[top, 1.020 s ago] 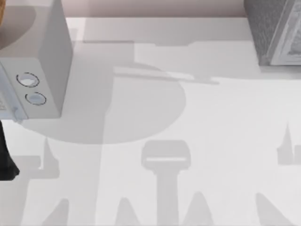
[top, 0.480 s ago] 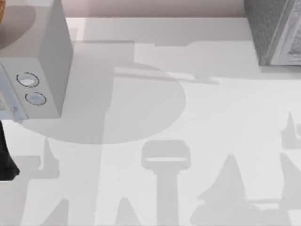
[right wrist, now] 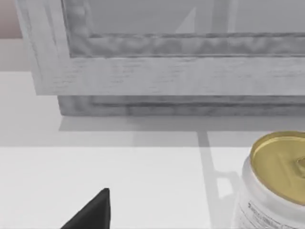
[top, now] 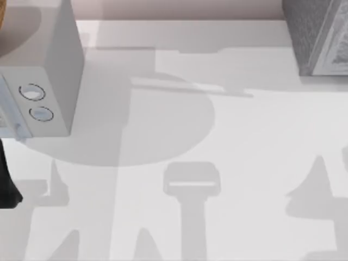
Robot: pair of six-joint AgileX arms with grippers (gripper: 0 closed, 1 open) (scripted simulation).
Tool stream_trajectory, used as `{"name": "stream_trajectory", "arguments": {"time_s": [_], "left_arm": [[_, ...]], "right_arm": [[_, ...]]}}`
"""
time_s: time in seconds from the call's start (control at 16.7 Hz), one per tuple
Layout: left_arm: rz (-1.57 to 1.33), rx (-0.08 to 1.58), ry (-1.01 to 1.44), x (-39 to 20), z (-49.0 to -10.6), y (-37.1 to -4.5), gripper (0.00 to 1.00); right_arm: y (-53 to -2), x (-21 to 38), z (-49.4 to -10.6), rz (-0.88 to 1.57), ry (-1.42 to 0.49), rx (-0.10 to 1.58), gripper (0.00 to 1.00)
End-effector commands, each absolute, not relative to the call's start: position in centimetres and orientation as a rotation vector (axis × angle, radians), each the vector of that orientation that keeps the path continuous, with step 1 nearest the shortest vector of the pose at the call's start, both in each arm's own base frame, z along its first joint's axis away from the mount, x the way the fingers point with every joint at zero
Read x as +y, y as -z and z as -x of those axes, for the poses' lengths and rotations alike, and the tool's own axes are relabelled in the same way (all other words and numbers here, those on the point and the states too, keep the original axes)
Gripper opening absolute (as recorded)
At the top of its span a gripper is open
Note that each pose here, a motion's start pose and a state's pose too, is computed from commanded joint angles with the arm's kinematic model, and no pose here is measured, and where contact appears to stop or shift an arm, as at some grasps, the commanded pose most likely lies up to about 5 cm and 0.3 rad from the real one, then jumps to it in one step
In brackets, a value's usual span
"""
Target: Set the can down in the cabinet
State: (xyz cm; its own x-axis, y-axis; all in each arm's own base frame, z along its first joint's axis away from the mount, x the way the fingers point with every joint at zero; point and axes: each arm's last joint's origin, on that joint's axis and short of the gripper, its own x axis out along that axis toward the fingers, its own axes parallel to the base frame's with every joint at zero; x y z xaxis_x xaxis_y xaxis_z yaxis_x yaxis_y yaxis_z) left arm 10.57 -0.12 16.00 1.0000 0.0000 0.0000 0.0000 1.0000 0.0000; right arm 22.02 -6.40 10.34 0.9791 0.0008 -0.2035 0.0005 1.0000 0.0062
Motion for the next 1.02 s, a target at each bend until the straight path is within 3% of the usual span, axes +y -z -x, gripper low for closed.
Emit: {"name": "stream_trajectory", "arguments": {"time_s": [0.54, 1.02], "left_arm": [[0.000, 0.000, 0.000, -0.1, -10.6, -16.0, 1.00], [0.000, 0.000, 0.000, -0.1, -10.6, -16.0, 1.00]], "right_arm": [[-5.4, -9.0, -23.1, 0.002, 0.010, 0.190, 1.00], [-4.6, -9.1, -22.9, -0.003, 0.006, 0.197, 1.00]]}}
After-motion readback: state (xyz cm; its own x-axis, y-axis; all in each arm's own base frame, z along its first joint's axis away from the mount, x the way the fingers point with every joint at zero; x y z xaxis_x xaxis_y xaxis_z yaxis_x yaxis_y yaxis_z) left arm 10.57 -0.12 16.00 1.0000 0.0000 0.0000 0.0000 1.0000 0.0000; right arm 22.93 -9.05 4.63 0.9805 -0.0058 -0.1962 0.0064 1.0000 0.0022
